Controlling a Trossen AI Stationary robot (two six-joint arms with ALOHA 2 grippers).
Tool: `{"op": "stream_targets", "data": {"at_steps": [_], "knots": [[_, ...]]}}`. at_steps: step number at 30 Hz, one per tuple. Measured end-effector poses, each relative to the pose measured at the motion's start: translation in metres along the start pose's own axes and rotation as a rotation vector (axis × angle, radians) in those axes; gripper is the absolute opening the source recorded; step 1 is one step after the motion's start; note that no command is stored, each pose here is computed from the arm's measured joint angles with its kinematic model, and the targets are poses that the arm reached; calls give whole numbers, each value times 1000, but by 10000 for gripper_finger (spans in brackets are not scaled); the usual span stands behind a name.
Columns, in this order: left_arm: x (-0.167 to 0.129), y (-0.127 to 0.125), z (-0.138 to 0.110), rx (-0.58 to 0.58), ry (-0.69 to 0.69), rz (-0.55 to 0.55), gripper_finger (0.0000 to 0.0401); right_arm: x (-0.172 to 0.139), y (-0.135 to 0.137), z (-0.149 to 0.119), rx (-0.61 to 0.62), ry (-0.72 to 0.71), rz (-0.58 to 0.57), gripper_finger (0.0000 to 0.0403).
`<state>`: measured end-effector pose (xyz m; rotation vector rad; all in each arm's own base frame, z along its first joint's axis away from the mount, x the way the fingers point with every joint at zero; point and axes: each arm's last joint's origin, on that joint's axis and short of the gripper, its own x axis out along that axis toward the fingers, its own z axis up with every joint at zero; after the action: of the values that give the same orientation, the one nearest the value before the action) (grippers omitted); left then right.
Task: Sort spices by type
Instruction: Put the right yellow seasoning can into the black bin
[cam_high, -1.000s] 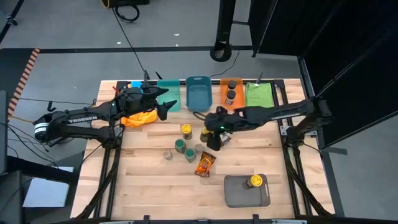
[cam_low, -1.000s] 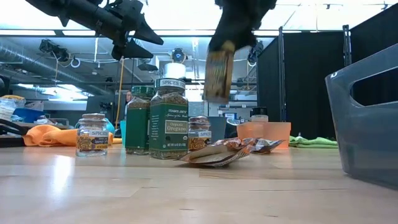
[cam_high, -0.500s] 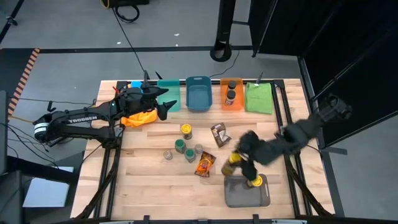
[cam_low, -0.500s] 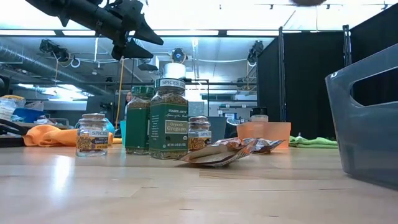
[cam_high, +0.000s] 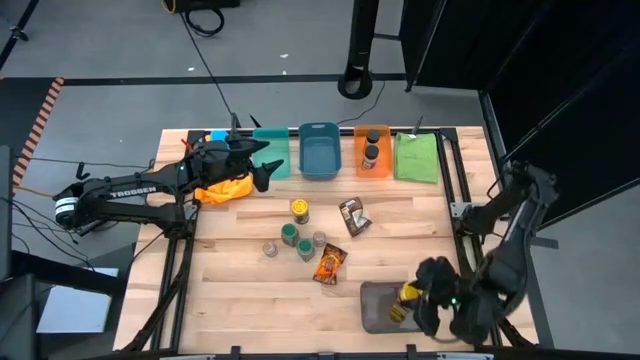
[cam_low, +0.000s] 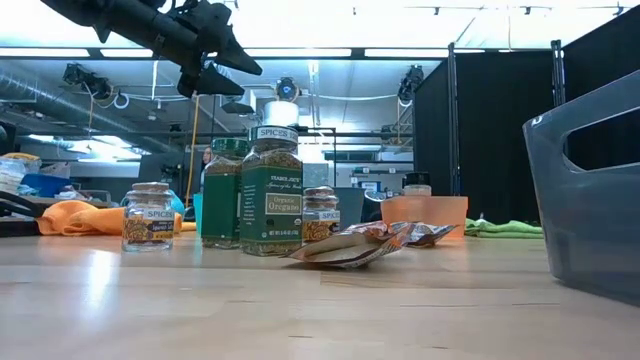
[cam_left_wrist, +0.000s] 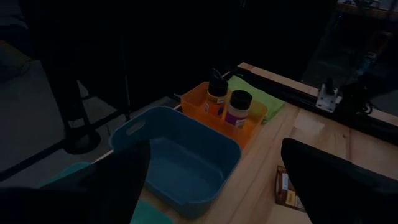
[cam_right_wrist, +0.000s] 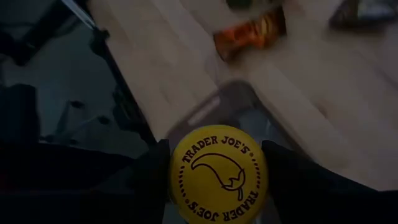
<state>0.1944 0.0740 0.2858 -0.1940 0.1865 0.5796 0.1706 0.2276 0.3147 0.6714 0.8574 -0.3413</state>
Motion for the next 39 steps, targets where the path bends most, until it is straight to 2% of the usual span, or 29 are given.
{"op": "stream_targets", "data": {"at_steps": [12,24,39], "knots": [[0,0,0,-6,-2,9,369,28,2,-51,-20,95,-163,231],[0,1,0,-7,-7,39,369,50,-6,-71,-84,75,-329,231],[0,1,0,-6,-9,47,369,52,-6,-83,-108,88,-305,270]]}}
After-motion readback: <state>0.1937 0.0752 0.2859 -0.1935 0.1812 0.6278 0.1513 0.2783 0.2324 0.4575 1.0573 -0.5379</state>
